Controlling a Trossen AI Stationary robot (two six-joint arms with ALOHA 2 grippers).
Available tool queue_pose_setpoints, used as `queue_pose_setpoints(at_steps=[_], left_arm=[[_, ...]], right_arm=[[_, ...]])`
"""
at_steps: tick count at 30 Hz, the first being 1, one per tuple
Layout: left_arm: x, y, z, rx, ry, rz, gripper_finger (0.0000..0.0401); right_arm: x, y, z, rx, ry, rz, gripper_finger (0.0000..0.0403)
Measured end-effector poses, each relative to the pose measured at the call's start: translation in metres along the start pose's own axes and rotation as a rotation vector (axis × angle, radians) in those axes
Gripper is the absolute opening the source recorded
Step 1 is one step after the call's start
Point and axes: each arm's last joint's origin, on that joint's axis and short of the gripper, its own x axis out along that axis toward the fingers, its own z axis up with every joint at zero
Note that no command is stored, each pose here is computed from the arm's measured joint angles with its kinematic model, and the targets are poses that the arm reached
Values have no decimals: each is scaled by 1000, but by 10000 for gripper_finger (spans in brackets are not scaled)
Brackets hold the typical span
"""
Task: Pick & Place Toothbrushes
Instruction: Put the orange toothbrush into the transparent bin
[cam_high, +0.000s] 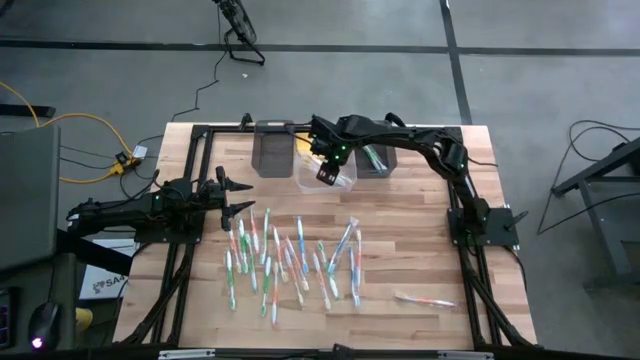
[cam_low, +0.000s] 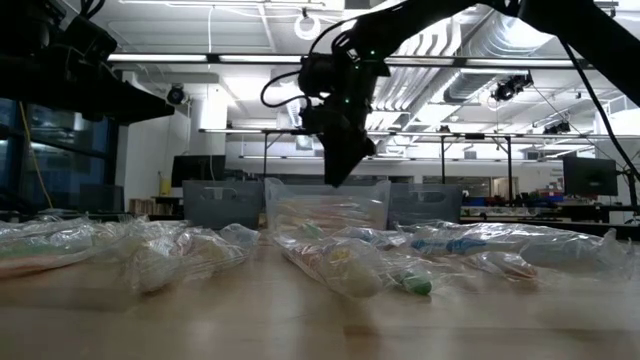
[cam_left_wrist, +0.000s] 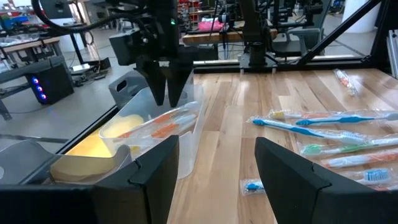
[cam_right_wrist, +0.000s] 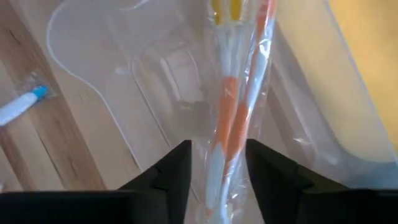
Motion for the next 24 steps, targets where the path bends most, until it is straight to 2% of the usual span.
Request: queue_pose_setpoints(at_steps=[2, 6, 12, 16, 22, 24], left_arm=[[0, 0, 0, 0, 0, 0, 206], [0, 0, 0, 0, 0, 0, 206], [0, 0, 0, 0, 1, 0, 206], [0, 0, 0, 0, 0, 0, 206], [0, 0, 0, 0, 0, 0, 206], [0, 0, 0, 0, 0, 0, 206]], right_arm=[[0, 5, -1, -10, 2, -6, 168], [-20, 20, -6, -35, -1, -33, 183], [-48, 55, -31, -99, 133, -23, 181], [-54, 76, -45, -105, 194, -28, 176], [-46, 98, -91, -182, 181, 19, 174], [-41, 104, -109, -174, 173, 28, 174]])
